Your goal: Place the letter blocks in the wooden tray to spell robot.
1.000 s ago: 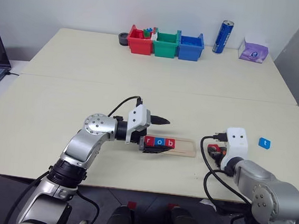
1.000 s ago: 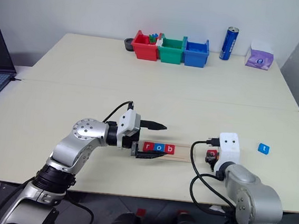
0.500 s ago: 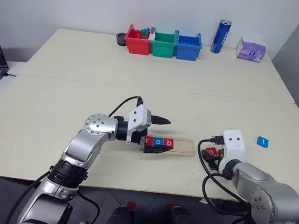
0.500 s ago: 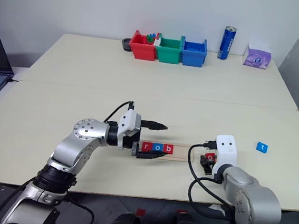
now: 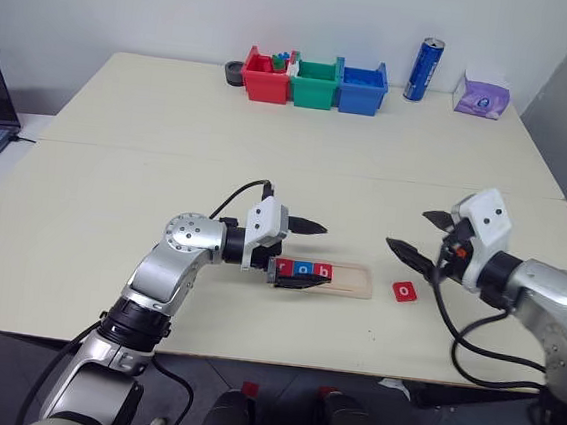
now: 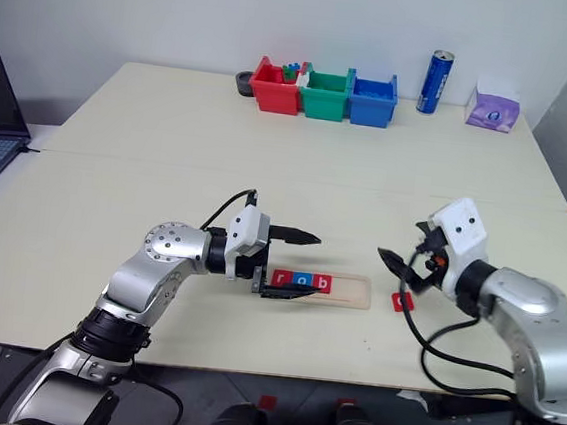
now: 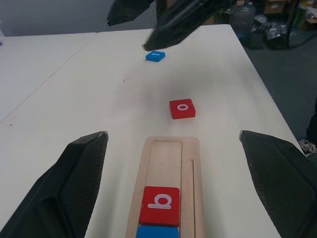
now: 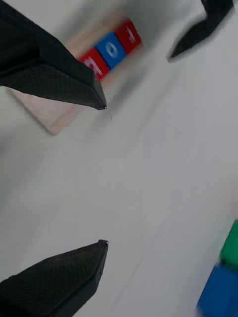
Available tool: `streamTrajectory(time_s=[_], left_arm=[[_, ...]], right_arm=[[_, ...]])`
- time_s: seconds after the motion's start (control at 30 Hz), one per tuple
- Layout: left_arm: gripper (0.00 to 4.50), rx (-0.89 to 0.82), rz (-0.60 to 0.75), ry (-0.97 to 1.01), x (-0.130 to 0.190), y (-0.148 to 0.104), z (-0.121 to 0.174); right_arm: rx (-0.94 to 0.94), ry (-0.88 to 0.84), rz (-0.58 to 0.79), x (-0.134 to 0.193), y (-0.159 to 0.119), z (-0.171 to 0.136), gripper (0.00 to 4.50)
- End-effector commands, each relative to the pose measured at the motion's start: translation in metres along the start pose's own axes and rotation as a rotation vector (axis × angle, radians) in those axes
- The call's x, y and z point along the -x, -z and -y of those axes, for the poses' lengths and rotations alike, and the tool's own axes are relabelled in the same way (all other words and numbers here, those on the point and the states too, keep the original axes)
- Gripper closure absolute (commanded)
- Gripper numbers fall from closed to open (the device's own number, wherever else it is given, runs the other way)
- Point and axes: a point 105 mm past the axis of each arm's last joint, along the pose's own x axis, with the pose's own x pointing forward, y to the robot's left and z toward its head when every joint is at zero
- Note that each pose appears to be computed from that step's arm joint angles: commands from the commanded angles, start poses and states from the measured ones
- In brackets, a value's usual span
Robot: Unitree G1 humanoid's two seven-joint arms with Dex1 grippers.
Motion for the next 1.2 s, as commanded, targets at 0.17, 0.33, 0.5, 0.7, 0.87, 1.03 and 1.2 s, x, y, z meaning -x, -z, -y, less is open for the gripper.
streamTrajectory(time_s=[0.17, 0.33, 0.5, 0.7, 0.87, 1.03, 1.2], left_arm=[[0.0, -0.054, 0.018, 0.007, -0.002, -0.013, -0.005], [0.0, -0.049, 0.013, 0.003, 0.002, -0.011, -0.004], [0.0, -0.044, 0.014, -0.001, 0.003, -0.012, -0.004], [0.0, -0.037, 0.017, 0.002, 0.004, -0.013, -0.003], [0.0, -0.038, 0.017, 0.004, 0.003, -0.013, -0.002], [0.0, -0.039, 0.018, 0.027, 0.001, -0.015, 0.001], [0.0, -0.035, 0.023, 0.042, -0.001, -0.015, 0.003]], right_arm=[[0.232, -0.264, -0.111, 0.0, 0.054, 0.014, 0.03], [0.275, -0.355, -0.127, -0.003, 0.061, 0.019, 0.03], [0.317, -0.429, -0.147, -0.005, 0.068, 0.018, 0.03], [0.319, -0.483, -0.167, -0.003, 0.076, 0.012, 0.03], [0.302, -0.456, -0.166, -0.007, 0.078, 0.015, 0.03], [0.273, -0.457, -0.173, -0.01, 0.082, 0.013, 0.03], [0.243, -0.447, -0.171, -0.012, 0.083, 0.014, 0.38]])
